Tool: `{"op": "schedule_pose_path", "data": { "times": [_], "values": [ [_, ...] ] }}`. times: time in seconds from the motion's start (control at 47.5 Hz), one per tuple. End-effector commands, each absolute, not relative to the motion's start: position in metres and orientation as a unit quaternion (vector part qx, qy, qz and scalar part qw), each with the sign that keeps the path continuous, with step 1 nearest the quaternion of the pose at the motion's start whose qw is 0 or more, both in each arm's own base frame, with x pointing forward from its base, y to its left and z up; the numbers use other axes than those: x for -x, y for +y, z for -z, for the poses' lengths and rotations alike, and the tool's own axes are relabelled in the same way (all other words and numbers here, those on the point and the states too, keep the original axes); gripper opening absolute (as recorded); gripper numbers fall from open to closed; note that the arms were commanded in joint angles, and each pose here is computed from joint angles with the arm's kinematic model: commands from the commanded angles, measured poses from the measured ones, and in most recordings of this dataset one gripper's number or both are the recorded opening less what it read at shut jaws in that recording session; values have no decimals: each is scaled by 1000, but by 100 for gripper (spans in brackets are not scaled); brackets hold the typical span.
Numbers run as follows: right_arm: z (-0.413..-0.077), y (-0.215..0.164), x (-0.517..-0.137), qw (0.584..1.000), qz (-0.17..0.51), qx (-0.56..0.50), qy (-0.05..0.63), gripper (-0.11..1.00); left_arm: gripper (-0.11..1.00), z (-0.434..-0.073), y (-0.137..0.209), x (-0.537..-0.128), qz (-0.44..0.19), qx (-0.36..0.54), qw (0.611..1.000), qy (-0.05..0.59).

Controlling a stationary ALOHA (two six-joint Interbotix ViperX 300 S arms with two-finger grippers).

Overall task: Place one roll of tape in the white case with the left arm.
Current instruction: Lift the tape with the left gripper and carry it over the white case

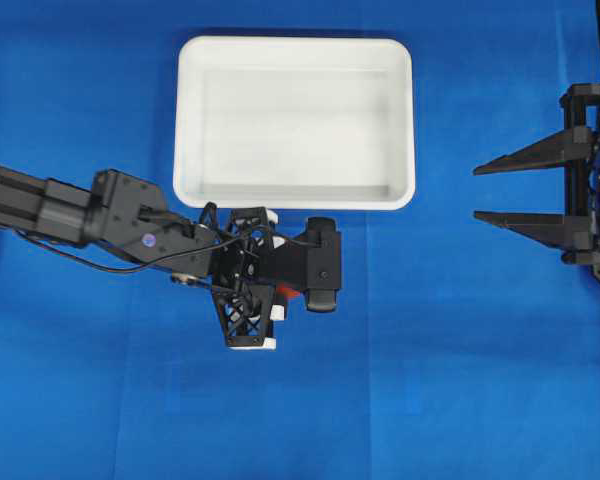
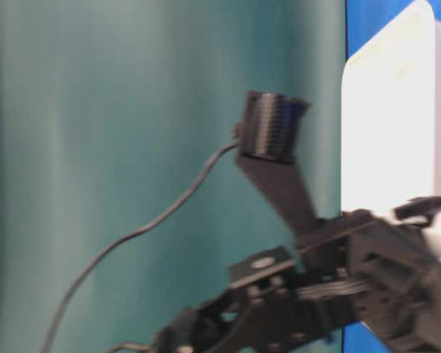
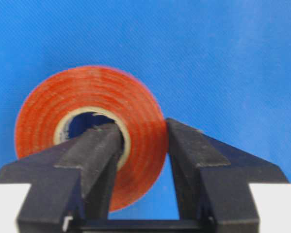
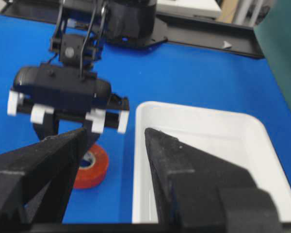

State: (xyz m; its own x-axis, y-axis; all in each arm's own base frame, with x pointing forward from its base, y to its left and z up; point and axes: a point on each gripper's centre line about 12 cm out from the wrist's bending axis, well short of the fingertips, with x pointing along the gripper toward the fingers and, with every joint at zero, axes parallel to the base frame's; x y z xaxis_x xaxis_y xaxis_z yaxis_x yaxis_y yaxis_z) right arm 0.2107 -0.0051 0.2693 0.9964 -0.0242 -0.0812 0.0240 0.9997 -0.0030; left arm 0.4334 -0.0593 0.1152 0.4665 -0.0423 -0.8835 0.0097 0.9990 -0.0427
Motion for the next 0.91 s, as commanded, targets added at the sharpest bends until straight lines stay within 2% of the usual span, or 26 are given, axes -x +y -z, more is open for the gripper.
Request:
{"op": "schedule_pose_path", "data": {
  "times": [0.0, 0.169, 0.463, 0.674, 0.885],
  "values": [
    [-275, -6, -214, 999, 13, 0, 36, -5, 26, -171, -59, -440, 20, 13, 885, 464],
    [-274, -6, -215, 999, 13, 0, 36, -5, 26, -205, -32, -435, -4, 0, 896, 444],
    [-274, -6, -215, 999, 13, -4, 38, -5, 26, -198, 58, -432, -75, 7, 898, 433],
    [-273, -6, -215, 999, 13, -5, 39, -5, 26, -156, 97, -428, -102, 16, 894, 436],
    [-272, -6, -215, 999, 14, -6, 41, -5, 26, -122, 101, -431, -104, 25, 880, 463]
  ]
}}
